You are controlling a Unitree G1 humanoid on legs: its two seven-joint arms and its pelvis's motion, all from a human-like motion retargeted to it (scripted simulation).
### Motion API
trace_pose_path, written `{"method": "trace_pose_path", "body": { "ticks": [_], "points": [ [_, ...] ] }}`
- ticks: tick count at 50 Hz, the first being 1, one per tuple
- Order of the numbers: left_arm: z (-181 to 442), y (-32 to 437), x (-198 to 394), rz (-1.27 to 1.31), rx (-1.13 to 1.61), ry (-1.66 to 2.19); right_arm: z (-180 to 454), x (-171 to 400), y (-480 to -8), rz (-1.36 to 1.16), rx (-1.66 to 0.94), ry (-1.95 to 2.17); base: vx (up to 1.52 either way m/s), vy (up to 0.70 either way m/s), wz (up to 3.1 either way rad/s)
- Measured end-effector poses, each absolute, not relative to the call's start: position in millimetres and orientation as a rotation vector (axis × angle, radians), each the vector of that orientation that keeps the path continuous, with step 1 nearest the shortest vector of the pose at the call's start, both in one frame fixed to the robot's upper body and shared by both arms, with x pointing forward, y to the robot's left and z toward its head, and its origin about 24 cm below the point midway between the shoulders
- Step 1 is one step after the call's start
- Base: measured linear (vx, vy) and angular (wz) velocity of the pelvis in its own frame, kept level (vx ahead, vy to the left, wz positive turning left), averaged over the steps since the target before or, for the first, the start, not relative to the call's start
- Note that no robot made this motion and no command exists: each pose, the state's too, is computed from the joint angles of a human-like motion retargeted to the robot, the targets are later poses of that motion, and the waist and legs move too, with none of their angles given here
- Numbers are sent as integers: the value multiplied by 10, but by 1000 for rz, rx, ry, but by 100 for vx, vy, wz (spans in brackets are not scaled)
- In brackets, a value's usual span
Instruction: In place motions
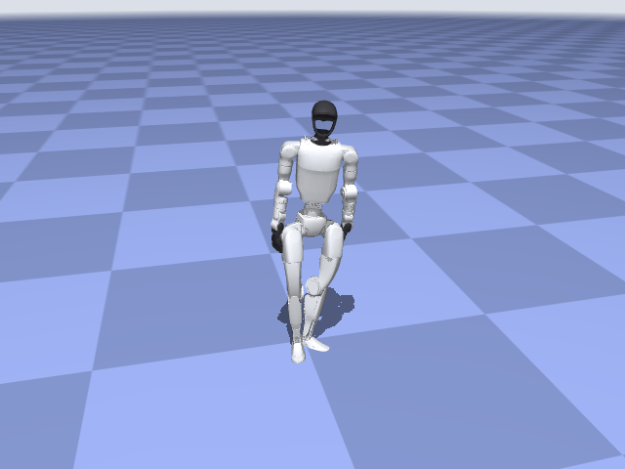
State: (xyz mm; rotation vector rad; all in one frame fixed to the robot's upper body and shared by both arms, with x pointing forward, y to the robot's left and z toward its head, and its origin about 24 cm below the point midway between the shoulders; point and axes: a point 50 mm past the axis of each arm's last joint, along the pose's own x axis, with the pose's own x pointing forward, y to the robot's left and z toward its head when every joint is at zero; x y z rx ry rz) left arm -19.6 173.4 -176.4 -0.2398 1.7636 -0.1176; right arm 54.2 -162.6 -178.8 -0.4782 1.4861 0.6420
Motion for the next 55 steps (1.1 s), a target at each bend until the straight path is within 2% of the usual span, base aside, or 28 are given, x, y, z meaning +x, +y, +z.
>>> {"method": "trace_pose_path", "body": {
  "ticks": [10,15,23,30,40,50,55],
  "points": [
    [-1783,1868,60,-82,-151,1670,-1787,174,-1943,429,-405,1665,21,3,-232],
    [-1773,1939,118,-20,-154,1669,-1775,11,-1950,425,-365,1760,29,-8,-52],
    [-1781,1855,313,-25,-195,1592,-1793,172,-1877,494,-407,1669,22,0,-45],
    [-1782,1777,396,-103,-147,1587,-1797,228,-1799,470,-337,1657,22,-1,5],
    [-1794,1764,136,-123,-99,1687,-1800,274,-1795,519,-433,1626,28,-5,-36],
    [-1769,1933,-260,57,-146,1771,-1799,299,-1706,581,-421,1637,30,-11,-36],
    [-1780,1830,-248,111,-237,1757,-1789,375,-1780,606,-493,1620,12,6,-167]
  ]
}}
